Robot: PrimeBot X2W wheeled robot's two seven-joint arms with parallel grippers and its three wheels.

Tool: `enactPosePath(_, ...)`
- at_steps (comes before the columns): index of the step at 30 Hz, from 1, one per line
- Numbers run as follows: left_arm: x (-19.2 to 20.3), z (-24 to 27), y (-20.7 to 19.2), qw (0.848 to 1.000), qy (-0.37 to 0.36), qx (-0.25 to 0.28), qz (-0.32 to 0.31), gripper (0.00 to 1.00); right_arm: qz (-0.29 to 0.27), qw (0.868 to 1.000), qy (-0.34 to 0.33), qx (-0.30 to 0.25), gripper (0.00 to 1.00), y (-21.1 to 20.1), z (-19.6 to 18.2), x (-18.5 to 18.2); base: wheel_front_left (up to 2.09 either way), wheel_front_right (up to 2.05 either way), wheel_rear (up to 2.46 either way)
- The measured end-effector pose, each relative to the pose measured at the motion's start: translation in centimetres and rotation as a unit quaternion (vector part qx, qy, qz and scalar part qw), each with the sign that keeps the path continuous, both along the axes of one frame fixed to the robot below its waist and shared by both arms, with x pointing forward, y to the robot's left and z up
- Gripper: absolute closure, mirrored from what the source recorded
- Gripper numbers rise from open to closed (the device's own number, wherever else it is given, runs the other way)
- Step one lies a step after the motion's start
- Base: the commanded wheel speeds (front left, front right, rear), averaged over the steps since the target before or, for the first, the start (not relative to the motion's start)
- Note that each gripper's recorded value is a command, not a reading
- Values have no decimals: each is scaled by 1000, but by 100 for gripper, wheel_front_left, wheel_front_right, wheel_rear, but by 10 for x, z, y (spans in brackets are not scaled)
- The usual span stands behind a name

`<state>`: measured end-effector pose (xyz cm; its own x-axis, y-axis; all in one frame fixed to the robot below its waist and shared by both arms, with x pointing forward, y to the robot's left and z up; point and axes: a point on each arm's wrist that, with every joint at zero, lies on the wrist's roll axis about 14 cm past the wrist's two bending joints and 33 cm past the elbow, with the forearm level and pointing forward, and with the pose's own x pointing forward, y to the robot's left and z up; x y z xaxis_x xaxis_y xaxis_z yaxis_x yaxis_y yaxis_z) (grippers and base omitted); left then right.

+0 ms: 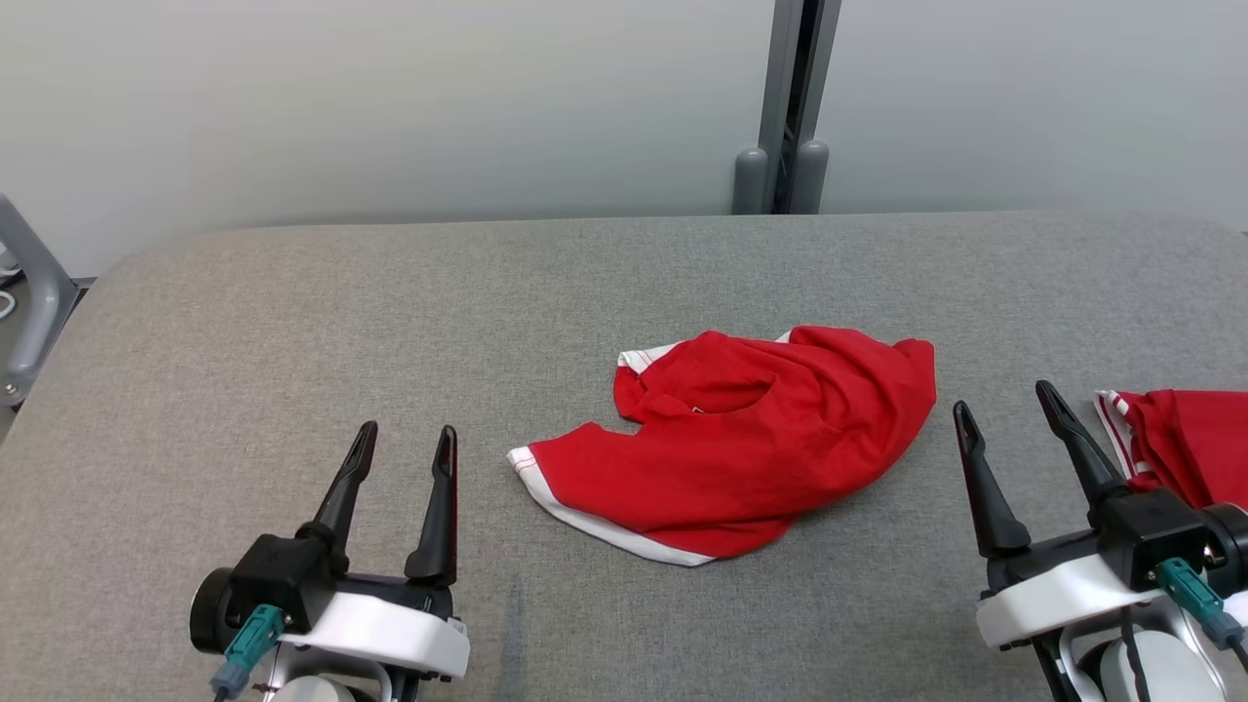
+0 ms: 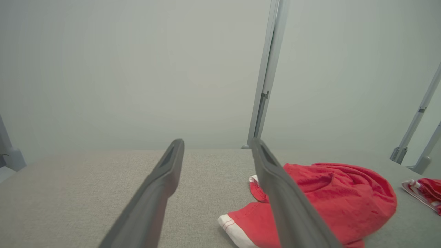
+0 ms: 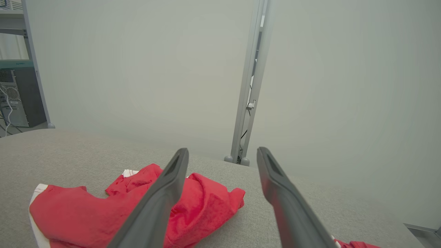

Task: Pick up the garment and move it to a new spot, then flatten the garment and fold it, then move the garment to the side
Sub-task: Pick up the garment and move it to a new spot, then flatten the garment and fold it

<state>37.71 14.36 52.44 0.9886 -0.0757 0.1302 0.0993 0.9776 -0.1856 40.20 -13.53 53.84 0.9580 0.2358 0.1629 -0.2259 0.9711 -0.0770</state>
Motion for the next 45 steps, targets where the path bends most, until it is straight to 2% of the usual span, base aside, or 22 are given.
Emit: enactPosePath(45,-1,-3,-10,1000,6,-4,-11,0,1,1000,14,6,0,1,-8,0,0,0,0)
